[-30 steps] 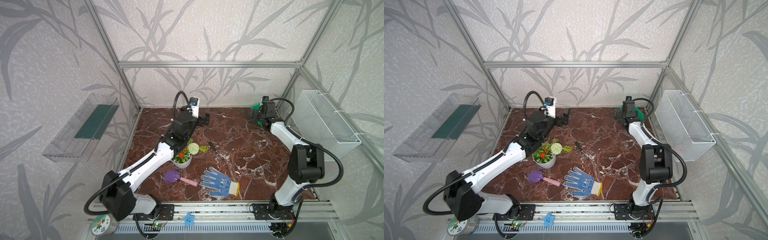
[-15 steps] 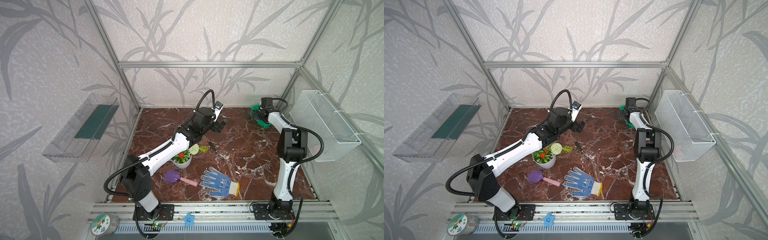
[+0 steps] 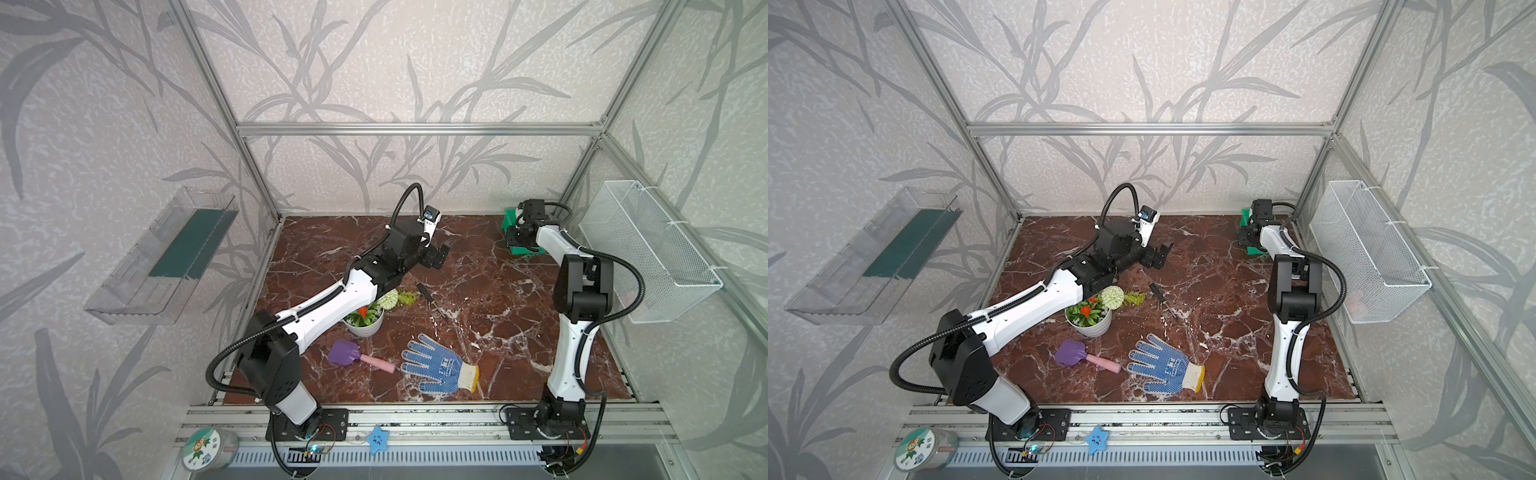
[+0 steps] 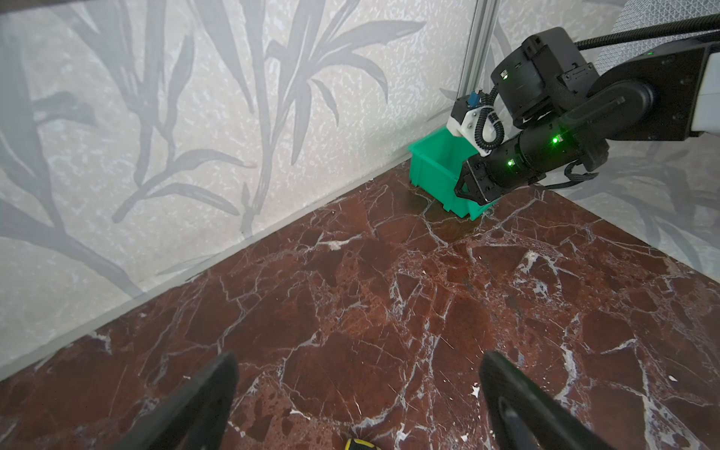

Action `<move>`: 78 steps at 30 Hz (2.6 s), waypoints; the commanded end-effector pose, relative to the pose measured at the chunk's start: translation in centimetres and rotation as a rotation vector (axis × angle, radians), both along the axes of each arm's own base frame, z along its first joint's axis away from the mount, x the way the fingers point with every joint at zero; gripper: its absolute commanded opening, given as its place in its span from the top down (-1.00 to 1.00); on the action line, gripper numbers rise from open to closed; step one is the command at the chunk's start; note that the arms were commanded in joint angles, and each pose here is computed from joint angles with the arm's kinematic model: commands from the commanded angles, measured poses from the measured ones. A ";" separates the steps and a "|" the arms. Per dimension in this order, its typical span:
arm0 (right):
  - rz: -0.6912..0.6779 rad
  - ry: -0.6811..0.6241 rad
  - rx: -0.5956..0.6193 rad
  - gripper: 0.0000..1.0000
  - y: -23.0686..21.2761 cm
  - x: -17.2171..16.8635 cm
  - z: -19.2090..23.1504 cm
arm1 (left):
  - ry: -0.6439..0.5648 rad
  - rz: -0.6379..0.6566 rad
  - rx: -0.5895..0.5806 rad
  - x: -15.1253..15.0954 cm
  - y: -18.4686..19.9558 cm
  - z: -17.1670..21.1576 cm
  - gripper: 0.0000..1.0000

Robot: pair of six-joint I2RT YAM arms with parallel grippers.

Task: Put the screwdriver in the bin
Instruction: 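Grasp the green bin rim with the right gripper while the left arm extends, then drag the green bin toward the screwdriver with the right gripper, then release, then lower the right gripper onto the black-and-yellow screwdriver handle and grasp it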

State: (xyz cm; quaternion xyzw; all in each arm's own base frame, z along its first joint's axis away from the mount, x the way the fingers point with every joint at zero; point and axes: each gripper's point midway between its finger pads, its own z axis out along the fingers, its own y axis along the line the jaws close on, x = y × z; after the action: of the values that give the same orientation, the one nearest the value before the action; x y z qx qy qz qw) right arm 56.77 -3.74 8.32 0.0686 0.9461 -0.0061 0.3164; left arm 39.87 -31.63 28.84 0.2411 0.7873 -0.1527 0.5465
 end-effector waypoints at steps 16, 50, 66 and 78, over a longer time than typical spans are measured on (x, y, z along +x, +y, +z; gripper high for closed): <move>0.124 0.046 -0.044 1.00 8.5 -8.1 2.0 | 0.070 0.054 -0.130 -2.5 2.4 1.0 -0.98; 0.524 -0.047 -0.032 0.25 25.2 -20.6 5.2 | 0.252 0.173 -0.220 -4.8 8.0 -1.1 -0.98; 0.711 0.166 0.044 -0.14 33.7 -21.8 -3.3 | 0.311 0.235 -0.439 -4.8 13.6 0.1 -0.98; 0.670 0.199 -0.099 0.12 32.5 -19.9 -6.9 | 0.322 0.215 -0.460 -4.9 13.4 0.0 -0.98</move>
State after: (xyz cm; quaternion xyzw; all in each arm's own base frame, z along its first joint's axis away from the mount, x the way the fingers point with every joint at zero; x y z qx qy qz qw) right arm 36.68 29.41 2.01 -0.2562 0.9392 0.0713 0.2173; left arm 35.04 -18.21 27.92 0.0020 0.8380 -0.2902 0.4620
